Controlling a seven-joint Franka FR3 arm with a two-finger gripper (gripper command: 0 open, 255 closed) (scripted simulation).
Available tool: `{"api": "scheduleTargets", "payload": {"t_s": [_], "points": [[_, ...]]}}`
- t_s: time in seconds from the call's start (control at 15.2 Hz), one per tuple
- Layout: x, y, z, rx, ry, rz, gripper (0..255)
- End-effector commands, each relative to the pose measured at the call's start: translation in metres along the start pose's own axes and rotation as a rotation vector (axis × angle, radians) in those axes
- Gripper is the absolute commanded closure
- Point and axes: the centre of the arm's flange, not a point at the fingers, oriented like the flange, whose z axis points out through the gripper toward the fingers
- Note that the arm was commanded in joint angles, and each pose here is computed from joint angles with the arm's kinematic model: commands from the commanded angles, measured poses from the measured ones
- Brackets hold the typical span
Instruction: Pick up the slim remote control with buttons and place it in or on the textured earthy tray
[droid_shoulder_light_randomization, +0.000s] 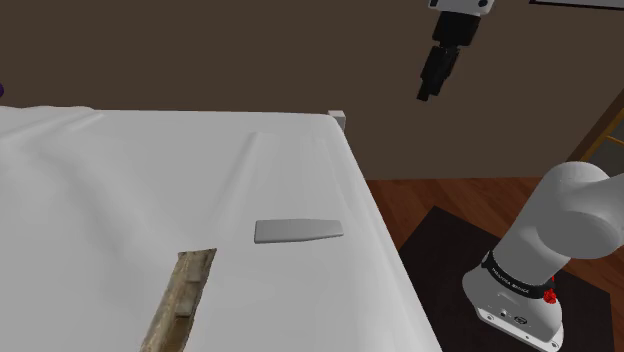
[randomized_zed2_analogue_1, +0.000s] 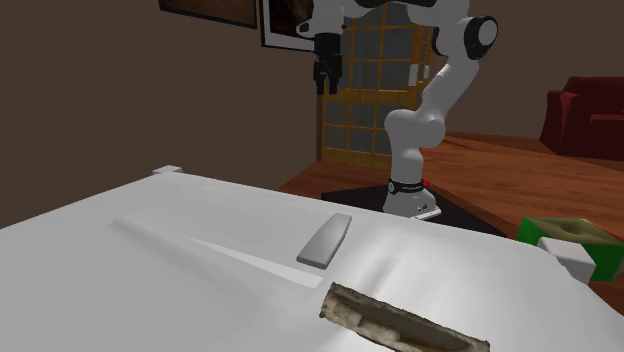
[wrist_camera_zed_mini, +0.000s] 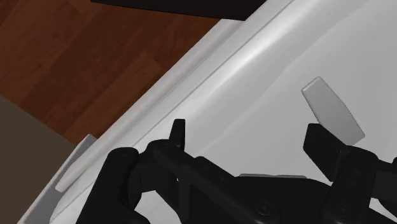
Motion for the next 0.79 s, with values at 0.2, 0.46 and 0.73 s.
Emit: {"api": "scheduleTargets", "payload": {"t_s": [0.2, 0.46, 0.73], "points": [[0.021, -0.023, 0.026, -0.006, -0.007, -0.075, 0], [0.046, -0.057, 0.06, -0.014, -0.017, -0.174, 0], [0.068, -0.092, 0.096, -0.022, -0.027, -0.274, 0]]}}
